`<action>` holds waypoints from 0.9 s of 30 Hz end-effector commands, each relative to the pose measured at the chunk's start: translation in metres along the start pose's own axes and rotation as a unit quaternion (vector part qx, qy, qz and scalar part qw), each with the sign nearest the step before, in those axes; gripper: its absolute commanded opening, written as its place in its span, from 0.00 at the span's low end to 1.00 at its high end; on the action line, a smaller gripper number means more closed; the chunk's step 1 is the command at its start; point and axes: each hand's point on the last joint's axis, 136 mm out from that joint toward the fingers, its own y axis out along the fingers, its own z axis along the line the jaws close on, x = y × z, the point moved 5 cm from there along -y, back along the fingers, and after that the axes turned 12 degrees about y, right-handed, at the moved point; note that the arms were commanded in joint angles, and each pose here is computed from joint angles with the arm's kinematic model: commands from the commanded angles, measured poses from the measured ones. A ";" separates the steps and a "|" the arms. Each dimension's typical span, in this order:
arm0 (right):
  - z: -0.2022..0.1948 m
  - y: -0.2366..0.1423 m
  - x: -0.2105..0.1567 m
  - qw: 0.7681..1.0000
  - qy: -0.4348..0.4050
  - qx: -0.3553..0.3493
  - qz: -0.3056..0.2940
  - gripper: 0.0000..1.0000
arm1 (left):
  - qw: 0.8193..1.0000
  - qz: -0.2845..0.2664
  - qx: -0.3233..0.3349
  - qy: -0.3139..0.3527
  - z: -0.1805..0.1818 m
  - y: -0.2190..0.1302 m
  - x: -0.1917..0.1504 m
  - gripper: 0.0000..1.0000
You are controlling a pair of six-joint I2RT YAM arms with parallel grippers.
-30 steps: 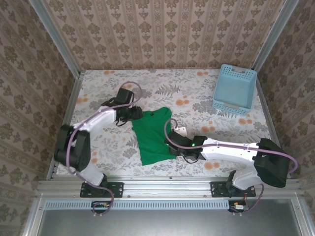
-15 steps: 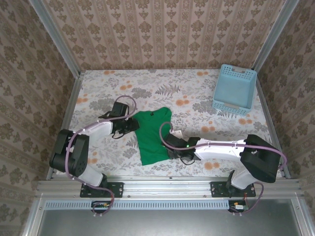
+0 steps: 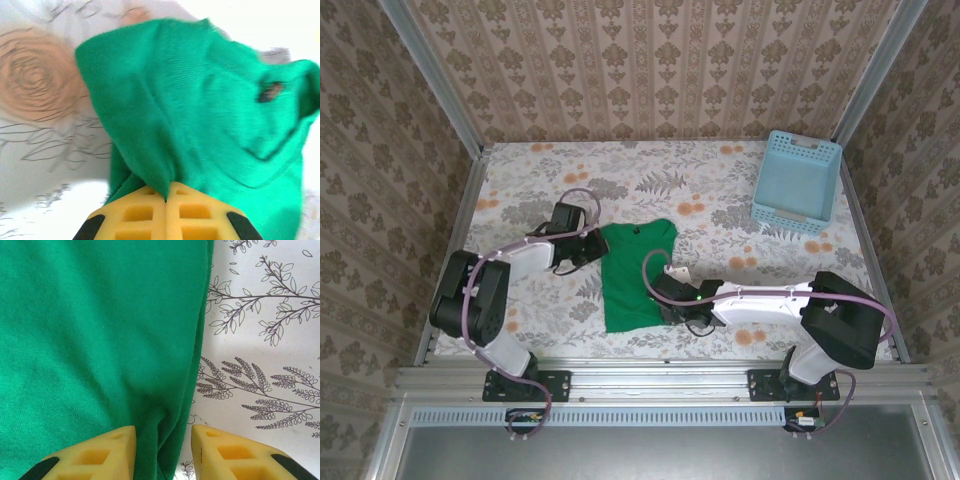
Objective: Fold the inside-out t-shirt
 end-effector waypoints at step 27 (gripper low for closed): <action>-0.011 0.004 0.004 0.999 0.008 -0.031 -0.015 0.36 | 0.996 -0.015 0.080 0.024 0.045 -0.019 -0.002 0.07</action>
